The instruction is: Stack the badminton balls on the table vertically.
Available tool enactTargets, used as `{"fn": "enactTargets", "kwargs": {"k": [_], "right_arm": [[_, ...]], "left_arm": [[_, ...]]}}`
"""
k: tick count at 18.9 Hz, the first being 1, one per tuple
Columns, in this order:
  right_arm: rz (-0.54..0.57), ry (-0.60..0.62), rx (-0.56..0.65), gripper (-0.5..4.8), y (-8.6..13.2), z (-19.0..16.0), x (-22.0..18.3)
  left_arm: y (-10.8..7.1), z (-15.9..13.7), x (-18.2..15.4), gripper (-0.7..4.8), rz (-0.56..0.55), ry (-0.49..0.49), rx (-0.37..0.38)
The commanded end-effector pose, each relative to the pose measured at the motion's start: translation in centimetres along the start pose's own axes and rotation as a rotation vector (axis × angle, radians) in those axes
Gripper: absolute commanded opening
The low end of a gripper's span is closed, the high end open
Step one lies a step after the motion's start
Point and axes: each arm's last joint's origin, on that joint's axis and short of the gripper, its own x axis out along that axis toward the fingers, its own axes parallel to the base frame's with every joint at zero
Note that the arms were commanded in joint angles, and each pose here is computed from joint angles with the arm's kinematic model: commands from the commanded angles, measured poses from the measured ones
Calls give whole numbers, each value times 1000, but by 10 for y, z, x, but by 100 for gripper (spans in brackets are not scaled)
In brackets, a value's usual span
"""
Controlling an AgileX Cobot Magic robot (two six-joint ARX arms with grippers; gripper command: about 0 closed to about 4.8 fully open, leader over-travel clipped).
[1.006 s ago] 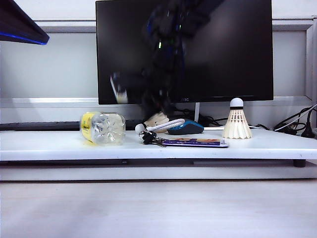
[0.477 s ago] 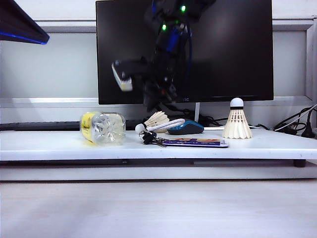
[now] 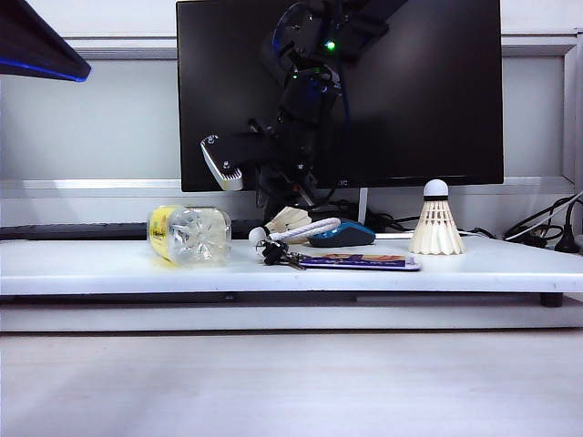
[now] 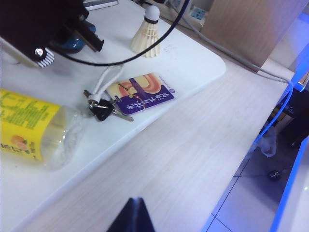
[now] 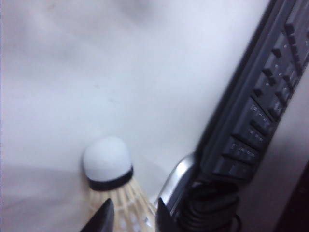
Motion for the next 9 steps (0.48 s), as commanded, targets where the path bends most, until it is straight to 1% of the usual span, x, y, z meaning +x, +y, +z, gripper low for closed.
{"fn": "enactTargets", "kwargs": {"k": [1,3,6,9], "right_arm": [[27,-4,5,117,2,1,-1],[46,-7,18,117,4,1,-1],[27,-12,22,117,2,0,0],[34,-11,22,117,5,1,7]], "left_arm": [[-1,2,0,-6,-10,-15,15],[-1,2,0,-5,-11,-17,17],[-1,2,0,-6,-16,-17,12],[-1,2,0,-5,-30,-17,2]]}}
